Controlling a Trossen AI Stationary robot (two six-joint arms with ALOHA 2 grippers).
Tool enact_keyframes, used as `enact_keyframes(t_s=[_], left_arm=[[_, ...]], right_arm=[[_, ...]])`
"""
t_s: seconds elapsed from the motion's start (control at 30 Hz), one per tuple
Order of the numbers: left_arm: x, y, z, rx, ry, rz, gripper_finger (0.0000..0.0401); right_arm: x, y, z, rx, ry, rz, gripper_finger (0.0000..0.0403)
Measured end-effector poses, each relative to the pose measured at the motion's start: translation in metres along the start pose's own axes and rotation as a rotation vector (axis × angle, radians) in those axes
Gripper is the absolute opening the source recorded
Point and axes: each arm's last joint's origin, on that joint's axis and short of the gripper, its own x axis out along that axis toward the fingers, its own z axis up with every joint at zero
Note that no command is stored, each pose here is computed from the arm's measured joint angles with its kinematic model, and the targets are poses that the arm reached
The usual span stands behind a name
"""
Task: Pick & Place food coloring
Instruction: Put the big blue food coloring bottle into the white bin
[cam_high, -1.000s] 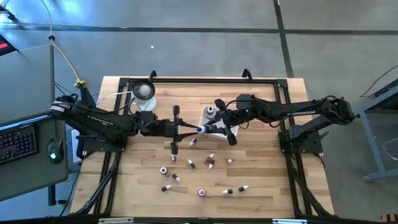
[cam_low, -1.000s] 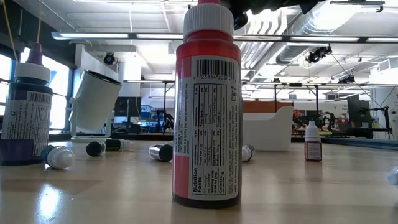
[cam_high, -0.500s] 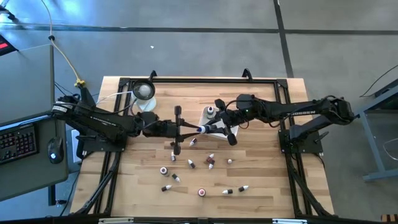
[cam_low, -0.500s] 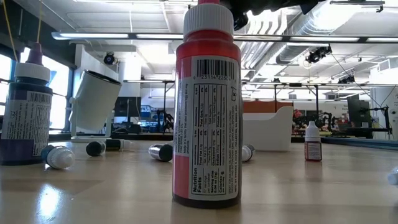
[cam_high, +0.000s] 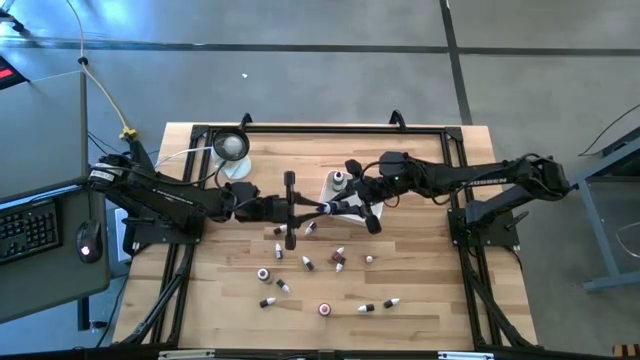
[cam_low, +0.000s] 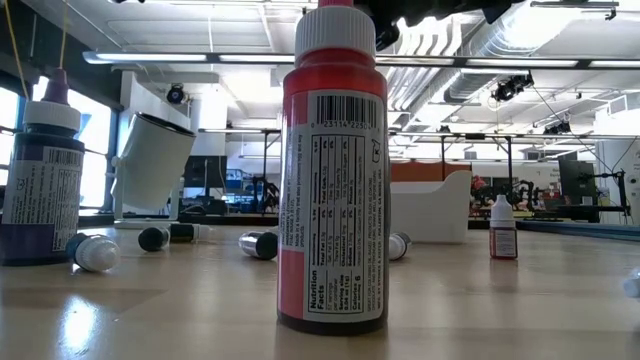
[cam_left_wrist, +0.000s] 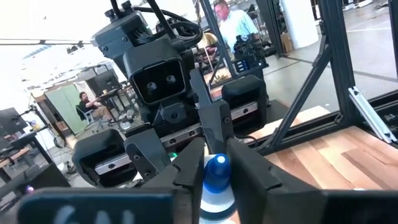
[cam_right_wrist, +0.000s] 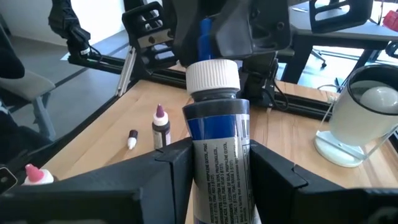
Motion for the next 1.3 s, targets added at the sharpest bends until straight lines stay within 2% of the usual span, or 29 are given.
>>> enact_keyframes(t_s=[0.1,0.2,0.4,0.5,0.63,0.83,0.97,1.13,1.3], left_arm=[[0.0,0.0,0.0,0.0,0.004,0.004,0.0028],[0.0,0.0,0.0,0.0,0.003,0.006,0.0027],[0.0,0.001,-0.004,0.004,0.069,0.073,0.0027],[-0.001,0.001,-0.01,-0.001,0.132,0.111,0.0027],[-0.001,0.004,-0.018,-0.051,0.217,0.153,0.0027],[0.014,0.026,-0.053,-0.189,0.304,0.171,0.0027],[0.03,0.049,-0.079,-0.266,0.352,0.166,0.0027],[0.042,0.063,-0.112,-0.349,0.445,0.159,0.0027],[0.046,0.059,-0.138,-0.372,0.524,0.152,0.0027]], right_arm=[[0.0,0.0,0.0,0.0,0.002,0.001,0.0127],[0.0,0.0,0.0,0.004,0.003,-0.012,0.013],[0.001,0.001,-0.002,0.015,0.036,-0.073,0.0181],[0.0,0.004,-0.007,0.028,0.115,-0.127,0.0206],[-0.001,0.009,-0.021,0.055,0.285,-0.237,0.0218],[-0.008,0.018,-0.04,0.146,0.521,-0.478,0.022],[-0.013,0.024,-0.047,0.223,0.593,-0.62,0.022],[-0.013,0.029,-0.049,0.336,0.572,-0.668,0.022],[-0.011,0.032,-0.047,0.343,0.543,-0.665,0.022]])
